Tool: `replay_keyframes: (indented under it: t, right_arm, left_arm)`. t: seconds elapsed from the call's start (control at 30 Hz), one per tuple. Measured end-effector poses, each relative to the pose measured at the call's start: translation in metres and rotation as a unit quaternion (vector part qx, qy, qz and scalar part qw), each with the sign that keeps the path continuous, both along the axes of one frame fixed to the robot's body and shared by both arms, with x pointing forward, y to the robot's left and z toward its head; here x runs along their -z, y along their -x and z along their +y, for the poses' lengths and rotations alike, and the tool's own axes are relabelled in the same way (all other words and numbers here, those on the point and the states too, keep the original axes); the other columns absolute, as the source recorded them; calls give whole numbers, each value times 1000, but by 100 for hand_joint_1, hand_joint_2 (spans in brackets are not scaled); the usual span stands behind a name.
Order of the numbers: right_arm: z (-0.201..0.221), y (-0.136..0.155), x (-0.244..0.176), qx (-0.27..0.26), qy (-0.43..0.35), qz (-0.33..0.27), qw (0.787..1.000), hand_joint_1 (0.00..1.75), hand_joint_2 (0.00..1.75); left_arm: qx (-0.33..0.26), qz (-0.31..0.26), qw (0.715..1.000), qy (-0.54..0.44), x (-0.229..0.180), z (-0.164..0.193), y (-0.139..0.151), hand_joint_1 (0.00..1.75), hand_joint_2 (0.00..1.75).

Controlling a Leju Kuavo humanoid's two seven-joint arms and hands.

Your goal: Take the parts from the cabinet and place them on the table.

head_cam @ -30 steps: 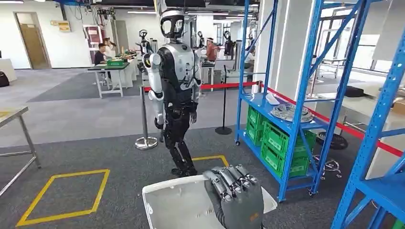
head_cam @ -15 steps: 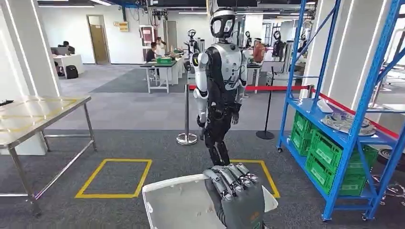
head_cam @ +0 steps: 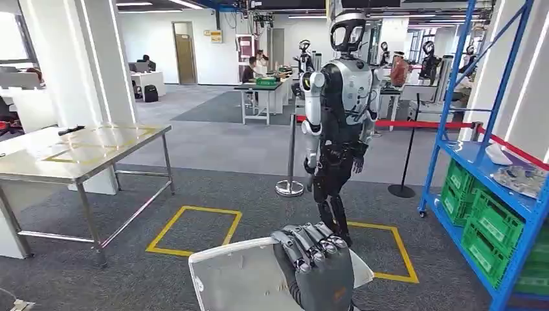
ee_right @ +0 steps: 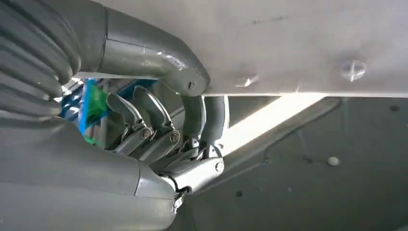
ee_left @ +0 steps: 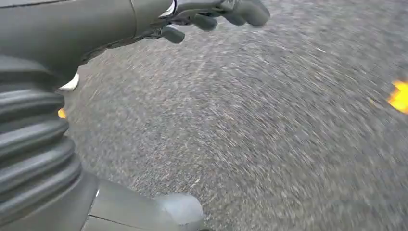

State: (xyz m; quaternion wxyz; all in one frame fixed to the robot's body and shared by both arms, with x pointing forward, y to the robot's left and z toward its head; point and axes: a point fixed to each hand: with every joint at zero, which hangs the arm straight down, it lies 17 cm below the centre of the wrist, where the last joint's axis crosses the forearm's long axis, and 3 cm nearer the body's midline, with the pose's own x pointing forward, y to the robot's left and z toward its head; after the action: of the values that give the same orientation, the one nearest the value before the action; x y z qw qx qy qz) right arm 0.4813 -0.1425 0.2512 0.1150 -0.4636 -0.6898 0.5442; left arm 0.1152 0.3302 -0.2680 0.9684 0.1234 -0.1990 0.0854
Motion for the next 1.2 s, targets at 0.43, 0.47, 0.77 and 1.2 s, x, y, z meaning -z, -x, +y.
replay_keyframes:
  t: [0.43, 0.47, 0.77, 1.2]
  right_arm:
    - [-6, 1, 18, 4, 8, 23, 1000, 157, 175]
    - [-5, 1, 18, 3, 7, 24, 1000, 157, 175]
    - [1, 1, 17, 1, 1, 26, 1000, 157, 175]
    - [6, 0, 15, -1, 2, 33, 999, 157, 175]
  left_arm:
    - [-98, 4, 995, -1, 0, 30, 14, 0, 175]
    - [-99, 1, 995, 4, 0, 28, 12, 0, 175]
    - [-86, -17, 996, 3, -2, 21, 7, 0, 175]
    - [-66, -29, 997, 11, -3, 16, 2, 0, 175]
